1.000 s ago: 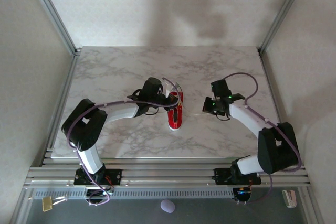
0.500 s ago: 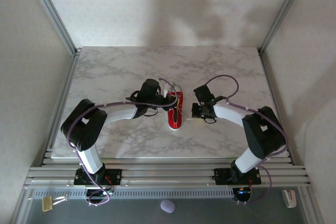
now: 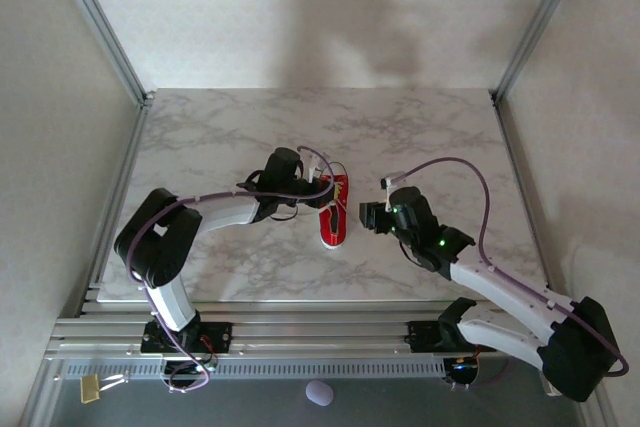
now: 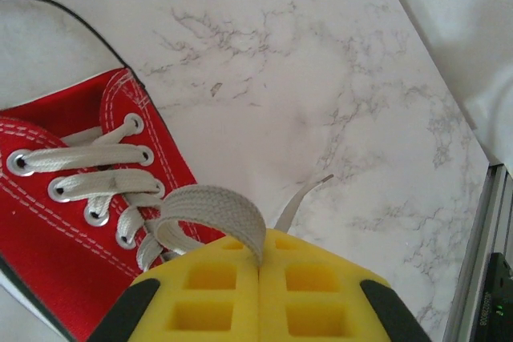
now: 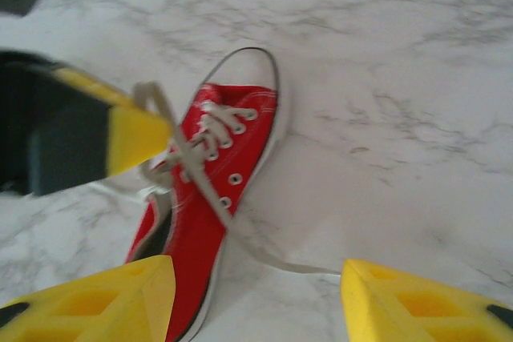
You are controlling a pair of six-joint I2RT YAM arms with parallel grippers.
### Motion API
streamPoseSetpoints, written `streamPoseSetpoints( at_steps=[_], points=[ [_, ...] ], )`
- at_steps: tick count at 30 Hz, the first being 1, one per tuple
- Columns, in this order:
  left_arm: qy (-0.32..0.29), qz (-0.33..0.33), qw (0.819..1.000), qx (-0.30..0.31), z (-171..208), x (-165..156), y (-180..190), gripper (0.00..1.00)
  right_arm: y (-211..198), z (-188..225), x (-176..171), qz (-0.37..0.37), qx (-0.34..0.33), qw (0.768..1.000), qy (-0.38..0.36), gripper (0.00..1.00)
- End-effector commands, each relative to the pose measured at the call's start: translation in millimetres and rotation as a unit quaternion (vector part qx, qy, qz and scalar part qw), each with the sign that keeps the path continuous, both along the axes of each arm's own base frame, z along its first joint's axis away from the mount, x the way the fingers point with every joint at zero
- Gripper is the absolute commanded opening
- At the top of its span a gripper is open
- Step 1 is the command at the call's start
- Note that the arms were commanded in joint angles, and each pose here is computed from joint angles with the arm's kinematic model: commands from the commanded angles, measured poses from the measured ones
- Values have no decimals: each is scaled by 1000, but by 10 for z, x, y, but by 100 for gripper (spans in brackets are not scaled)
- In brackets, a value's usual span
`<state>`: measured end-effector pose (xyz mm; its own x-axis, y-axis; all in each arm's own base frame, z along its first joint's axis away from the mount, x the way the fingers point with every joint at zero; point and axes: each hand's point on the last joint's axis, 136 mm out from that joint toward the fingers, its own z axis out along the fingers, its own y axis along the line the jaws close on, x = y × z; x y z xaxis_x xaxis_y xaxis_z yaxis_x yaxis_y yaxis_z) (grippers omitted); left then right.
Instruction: Tie the shoes
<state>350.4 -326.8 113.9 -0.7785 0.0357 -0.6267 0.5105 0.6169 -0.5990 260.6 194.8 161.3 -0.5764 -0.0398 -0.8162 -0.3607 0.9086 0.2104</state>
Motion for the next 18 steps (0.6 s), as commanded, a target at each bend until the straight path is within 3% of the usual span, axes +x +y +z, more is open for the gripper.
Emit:
streamPoseSetpoints(
  at_steps=[1, 13, 15, 18],
  points=[
    [24, 48, 999, 4, 68, 97, 120, 0, 49, 120, 1, 6, 0, 999, -38, 57],
    [93, 135, 983, -78, 10, 45, 177, 0, 192, -70, 2, 24, 1, 1000, -10, 55],
    [91, 143, 982, -79, 19, 56, 194, 5, 189, -69, 2, 23, 3, 1000, -12, 55],
    [85, 149, 982, -81, 59, 73, 212, 22, 173, -76, -8, 22, 1, 1000, -11, 55]
  ],
)
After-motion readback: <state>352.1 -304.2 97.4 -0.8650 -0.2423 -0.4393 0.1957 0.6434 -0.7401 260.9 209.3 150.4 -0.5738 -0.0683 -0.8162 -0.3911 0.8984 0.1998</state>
